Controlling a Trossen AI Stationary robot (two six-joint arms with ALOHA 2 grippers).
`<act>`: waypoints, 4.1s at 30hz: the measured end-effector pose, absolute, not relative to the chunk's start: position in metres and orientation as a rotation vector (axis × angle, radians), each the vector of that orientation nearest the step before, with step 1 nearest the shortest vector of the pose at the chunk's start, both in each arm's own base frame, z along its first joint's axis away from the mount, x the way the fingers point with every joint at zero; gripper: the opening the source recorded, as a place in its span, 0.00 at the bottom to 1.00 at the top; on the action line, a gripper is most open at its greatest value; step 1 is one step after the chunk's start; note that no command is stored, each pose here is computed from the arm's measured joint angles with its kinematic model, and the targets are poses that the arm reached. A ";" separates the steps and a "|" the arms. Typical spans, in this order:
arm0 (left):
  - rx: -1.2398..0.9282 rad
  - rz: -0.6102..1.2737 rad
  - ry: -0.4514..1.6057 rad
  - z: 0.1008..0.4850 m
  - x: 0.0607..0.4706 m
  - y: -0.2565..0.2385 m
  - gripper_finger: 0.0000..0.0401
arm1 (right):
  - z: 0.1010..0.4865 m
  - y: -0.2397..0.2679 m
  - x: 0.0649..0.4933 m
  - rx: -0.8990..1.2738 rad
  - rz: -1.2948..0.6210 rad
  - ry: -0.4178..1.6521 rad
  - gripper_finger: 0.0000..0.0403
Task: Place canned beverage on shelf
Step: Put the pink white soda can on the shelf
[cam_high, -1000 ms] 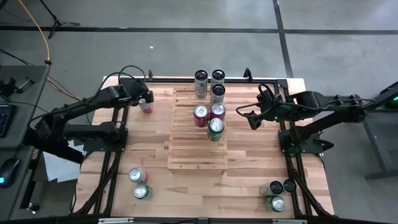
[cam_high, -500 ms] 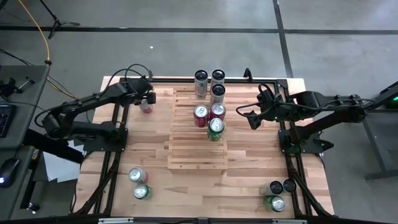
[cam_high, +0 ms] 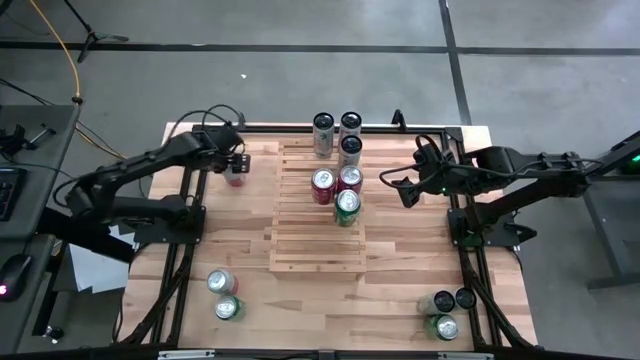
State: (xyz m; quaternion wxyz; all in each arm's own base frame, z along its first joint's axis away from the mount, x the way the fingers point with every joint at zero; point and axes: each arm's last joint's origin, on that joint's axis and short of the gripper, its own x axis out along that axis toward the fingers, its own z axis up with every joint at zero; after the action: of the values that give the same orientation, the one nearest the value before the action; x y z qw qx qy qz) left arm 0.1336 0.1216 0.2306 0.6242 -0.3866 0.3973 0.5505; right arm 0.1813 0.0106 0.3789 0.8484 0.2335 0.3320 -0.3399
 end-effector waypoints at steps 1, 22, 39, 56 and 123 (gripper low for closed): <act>-0.878 1.238 0.896 0.240 0.132 0.119 0.68 | 0.379 0.011 0.182 0.493 -0.716 0.698 0.88; -0.678 0.293 0.541 0.453 0.120 0.021 0.68 | 0.394 0.017 0.201 0.418 -0.414 0.598 0.88; -0.117 0.097 0.758 0.444 0.272 -0.079 0.68 | 0.397 0.011 0.172 0.356 -0.496 0.631 0.88; -0.071 0.074 0.900 0.406 0.360 -0.107 0.68 | 0.395 0.007 0.145 0.308 -0.541 0.715 0.88; 0.045 0.049 0.884 0.389 0.388 -0.094 0.81 | 0.400 0.010 0.152 0.392 -0.460 0.651 0.88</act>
State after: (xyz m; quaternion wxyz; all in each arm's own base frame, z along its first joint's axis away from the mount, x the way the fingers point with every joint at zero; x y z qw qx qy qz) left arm 0.3879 -0.0936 0.3888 0.9033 0.0216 0.4279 0.0239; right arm 0.1518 0.0100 0.4002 0.9029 0.1897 0.3151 -0.2227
